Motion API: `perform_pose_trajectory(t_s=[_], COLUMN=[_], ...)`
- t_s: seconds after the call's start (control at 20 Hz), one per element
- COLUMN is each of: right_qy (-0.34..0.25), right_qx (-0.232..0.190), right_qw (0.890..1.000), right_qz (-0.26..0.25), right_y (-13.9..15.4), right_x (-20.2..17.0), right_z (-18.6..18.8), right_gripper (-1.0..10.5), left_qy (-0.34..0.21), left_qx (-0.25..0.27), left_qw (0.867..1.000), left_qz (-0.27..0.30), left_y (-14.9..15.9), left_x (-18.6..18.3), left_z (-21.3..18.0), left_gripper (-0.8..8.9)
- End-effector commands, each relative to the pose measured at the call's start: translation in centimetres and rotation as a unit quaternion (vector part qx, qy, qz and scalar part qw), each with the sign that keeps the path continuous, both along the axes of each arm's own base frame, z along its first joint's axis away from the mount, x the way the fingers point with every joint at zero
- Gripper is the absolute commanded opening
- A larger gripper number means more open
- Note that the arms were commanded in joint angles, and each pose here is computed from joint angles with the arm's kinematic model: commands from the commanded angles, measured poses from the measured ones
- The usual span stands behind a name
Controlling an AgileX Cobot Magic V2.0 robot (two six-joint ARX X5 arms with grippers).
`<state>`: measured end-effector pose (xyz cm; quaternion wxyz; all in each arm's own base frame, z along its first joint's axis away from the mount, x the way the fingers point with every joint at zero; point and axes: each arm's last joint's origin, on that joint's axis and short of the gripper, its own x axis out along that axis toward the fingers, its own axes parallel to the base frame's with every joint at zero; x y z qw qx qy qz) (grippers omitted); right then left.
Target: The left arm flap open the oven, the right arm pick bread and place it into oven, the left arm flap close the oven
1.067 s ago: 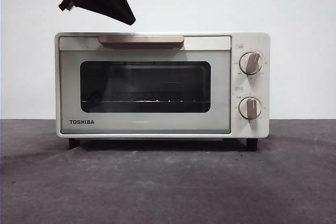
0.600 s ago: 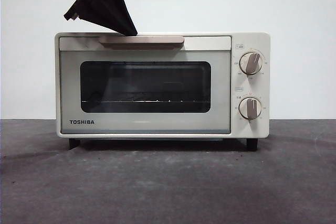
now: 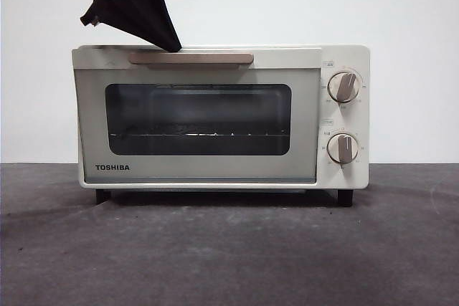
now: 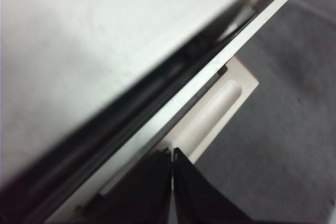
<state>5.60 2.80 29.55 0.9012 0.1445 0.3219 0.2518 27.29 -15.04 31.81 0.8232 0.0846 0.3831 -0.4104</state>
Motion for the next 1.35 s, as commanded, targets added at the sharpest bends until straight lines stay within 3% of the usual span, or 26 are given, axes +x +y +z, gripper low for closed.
perform_pose_trajectory(t_s=[0.05,0.35,0.6,0.85,1.35], right_qy=[-0.008,-0.008,-0.008,-0.008,-0.008], right_qx=[0.007,0.007,0.007,0.007,0.007], right_qw=[1.0,1.0,1.0,1.0,1.0], right_qz=[0.001,0.001,0.001,0.001,0.001], right_y=[0.0,0.0,0.0,0.0,0.0], right_x=[0.0,0.0,0.0,0.0,0.0], right_z=[0.4,0.4,0.4,0.4,0.4], right_gripper=[1.4,1.4,1.4,1.4,1.4], left_qy=[0.031,0.042,0.035,0.003,0.01], left_qx=[0.044,0.053,0.026,0.0,-0.038], left_qw=[0.999,0.997,0.999,0.999,0.993], left_qz=[-0.008,-0.024,-0.009,0.033,0.111], left_y=[-0.7,-1.1,-0.7,-0.5,-1.4], left_x=[-0.1,-1.9,-4.0,-6.9,-10.1], left_z=[-1.5,-2.7,-4.1,-6.4,-10.9], left_gripper=[0.1,0.1,0.1,0.1,0.1])
